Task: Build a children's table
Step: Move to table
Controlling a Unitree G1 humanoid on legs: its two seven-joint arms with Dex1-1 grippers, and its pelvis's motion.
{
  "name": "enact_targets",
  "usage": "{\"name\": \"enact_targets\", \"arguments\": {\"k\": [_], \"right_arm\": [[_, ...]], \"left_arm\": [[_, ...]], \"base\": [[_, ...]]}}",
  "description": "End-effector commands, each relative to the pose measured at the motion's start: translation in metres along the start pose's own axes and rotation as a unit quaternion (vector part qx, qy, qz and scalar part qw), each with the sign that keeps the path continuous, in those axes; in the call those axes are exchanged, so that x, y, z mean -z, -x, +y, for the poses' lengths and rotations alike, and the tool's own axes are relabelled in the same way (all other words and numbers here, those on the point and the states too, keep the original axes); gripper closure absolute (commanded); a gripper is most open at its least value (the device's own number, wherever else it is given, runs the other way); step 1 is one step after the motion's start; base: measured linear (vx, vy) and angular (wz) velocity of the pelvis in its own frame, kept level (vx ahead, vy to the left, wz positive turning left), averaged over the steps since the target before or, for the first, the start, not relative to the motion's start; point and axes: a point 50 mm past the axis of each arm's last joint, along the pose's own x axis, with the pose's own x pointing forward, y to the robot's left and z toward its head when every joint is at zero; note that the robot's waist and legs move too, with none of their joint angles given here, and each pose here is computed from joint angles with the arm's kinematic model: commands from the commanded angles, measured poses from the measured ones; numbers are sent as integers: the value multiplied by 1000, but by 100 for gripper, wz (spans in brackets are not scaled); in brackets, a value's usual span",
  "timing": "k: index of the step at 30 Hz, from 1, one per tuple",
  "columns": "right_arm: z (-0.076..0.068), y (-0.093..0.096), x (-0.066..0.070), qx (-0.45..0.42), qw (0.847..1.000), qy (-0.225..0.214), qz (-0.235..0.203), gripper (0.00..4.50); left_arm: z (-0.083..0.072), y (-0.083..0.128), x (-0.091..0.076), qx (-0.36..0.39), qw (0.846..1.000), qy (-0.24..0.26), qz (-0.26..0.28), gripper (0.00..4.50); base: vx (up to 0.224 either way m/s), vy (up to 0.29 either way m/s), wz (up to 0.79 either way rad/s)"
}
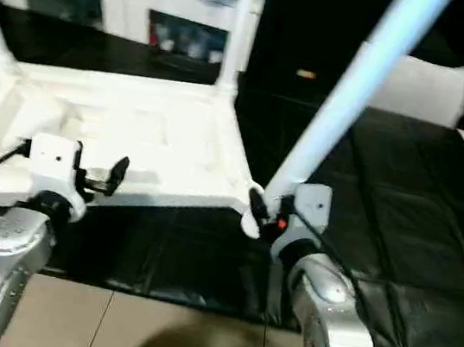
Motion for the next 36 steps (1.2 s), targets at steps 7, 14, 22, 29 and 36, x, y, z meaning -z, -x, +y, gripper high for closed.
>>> {"name": "enact_targets", "arguments": {"k": [7,14,22,29,36], "right_arm": [[-10,3,-17,42,998,-1,-47,259],[-1,6,-7,14,1000,13,-13,259],[3,6,-7,1,1000,28,-13,259],[7,6,-6,-15,1000,7,-12,259],[8,6,-5,-21,999,22,-10,259]], "left_arm": [[-6,-5,-7,37,999,18,-23,0],[-7,-1,-7,46,999,7,-26,0],[-8,-1,-6,50,998,6,-26,0],[-8,-1,-7,51,998,7,-27,0],[-7,2,-6,53,998,4,-25,0]], "base": [[0,0,0],[0,0,0],[66,14,1],[84,6,-20],[77,-4,0]]}}
